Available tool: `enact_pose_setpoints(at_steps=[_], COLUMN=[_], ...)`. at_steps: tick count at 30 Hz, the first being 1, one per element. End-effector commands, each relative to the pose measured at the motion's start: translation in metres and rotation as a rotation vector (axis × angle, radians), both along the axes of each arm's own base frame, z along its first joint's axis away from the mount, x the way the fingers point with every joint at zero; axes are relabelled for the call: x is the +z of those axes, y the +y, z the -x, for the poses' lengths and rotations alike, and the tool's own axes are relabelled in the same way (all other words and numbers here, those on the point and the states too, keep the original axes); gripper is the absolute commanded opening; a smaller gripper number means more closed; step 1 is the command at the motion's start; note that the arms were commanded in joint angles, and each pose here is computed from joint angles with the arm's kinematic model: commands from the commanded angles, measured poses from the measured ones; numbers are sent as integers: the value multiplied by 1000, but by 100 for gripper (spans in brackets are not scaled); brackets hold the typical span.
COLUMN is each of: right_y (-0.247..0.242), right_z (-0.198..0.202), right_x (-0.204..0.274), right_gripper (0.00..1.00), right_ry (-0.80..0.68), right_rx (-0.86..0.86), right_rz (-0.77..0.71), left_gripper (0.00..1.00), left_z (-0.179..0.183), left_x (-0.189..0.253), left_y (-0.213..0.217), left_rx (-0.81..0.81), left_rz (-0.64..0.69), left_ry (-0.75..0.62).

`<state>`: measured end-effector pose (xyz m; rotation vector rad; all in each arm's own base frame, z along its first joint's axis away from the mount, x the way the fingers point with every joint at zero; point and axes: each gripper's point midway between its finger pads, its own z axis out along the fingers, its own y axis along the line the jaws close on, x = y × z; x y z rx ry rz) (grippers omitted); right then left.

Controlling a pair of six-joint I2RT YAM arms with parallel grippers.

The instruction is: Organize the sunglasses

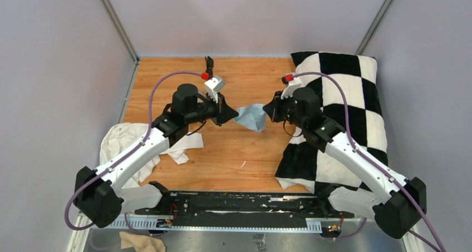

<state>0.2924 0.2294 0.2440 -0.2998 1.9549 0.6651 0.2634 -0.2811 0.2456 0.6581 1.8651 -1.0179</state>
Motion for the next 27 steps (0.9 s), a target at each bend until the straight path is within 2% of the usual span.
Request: enact_pose_setpoints(at_steps=[1,5,9,12,17,19,22,25,27], right_y=[9,15,7,10,1,-1,0,7,5], right_z=[-1,4,6,19,33,30,21,28,30], right_x=[-35,-39,-38,-16,22,11,-25,-18,-11], right_gripper=[0,0,0,0,0,0,0,0,0], right_ry=[60,88,64,19,-92,-99,-37,-19,-37], right_rx=[33,59,39,90,100,85,63,111,108], right_rz=[53,47,68,19,-41,-28,30,15,3], left_gripper=[0,0,0,0,0,0,0,0,0], left_z=[-9,-4,-12,2,13,10,1,12,12], left_x=[-30,-38,-48,-22,23,18,-15,-16,-10], left_y=[0,-10,-2,-8,8,16,21,7,7], left_rx=[17,-42,32,-27,22,62,89,2,13], left_rz=[-56,-47,-55,11,61,46,-7,32,46], left_ry=[-4,62,44,32,-142,-190,-216,-156,-157])
